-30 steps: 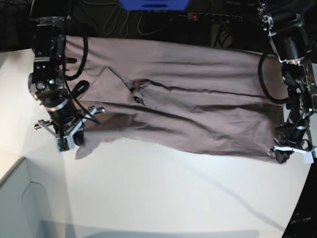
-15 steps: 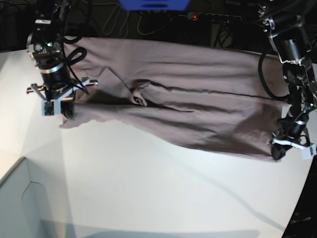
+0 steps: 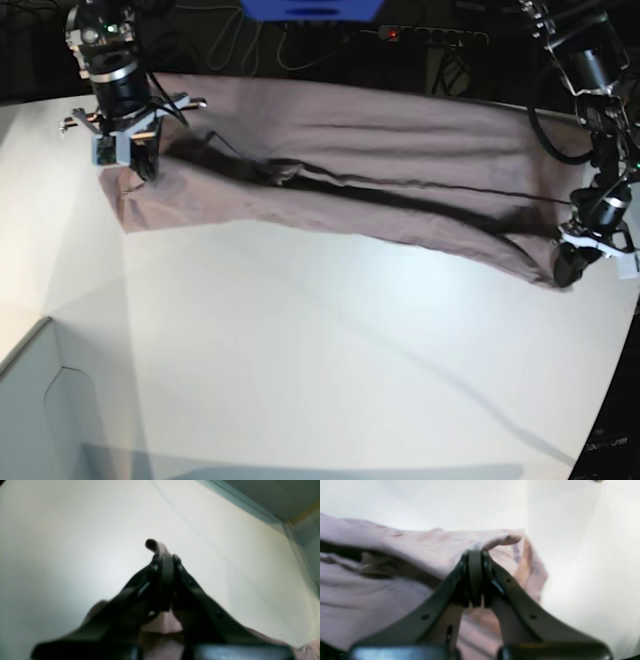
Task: Layout the t-shirt on the table in an organized manner, then fold the t-shirt properly
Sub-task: 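Lift the folded edge with both grippers and fold it over again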
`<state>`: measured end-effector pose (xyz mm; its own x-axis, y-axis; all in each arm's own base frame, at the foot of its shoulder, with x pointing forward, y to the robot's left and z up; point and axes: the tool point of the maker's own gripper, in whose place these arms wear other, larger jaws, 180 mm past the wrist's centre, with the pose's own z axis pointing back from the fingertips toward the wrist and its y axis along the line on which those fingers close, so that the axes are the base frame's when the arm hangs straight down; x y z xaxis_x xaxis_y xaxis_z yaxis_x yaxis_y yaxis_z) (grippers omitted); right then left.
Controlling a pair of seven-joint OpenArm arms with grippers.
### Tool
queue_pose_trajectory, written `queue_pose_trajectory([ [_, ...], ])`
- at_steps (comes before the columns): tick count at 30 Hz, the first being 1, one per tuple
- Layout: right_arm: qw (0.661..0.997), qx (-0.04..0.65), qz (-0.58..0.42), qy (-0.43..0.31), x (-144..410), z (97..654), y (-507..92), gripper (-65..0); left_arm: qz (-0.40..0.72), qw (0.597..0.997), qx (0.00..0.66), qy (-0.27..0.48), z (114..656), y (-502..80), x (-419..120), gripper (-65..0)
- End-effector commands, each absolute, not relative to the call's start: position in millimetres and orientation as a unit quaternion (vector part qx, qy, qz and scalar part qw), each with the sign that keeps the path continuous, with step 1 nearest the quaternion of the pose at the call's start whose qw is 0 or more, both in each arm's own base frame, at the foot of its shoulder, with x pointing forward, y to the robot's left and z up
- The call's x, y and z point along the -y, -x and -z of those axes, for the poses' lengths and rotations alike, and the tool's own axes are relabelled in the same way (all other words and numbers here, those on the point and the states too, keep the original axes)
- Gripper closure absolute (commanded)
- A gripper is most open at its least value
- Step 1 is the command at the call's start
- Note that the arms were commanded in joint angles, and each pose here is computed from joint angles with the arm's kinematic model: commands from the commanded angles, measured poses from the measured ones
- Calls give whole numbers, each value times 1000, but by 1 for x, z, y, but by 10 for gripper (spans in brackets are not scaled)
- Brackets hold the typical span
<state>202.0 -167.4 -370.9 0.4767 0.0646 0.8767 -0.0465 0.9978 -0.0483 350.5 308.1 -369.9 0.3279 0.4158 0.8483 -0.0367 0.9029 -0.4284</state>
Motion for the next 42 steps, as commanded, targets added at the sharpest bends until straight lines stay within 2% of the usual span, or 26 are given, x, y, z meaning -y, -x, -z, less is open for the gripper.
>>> queue_pose_trajectory([
  [1,847,530,-33,10,169,359,-202,0,-133,782,586,166,351,-356,-316,-1],
  [7,856,515,-30,7,169,371,-190,0,-165,783,582,145,361,-334,-339,-1],
  [42,871,491,-9,27,192,395,-186,0,-183,821,528,121,400,-274,-352,-1],
])
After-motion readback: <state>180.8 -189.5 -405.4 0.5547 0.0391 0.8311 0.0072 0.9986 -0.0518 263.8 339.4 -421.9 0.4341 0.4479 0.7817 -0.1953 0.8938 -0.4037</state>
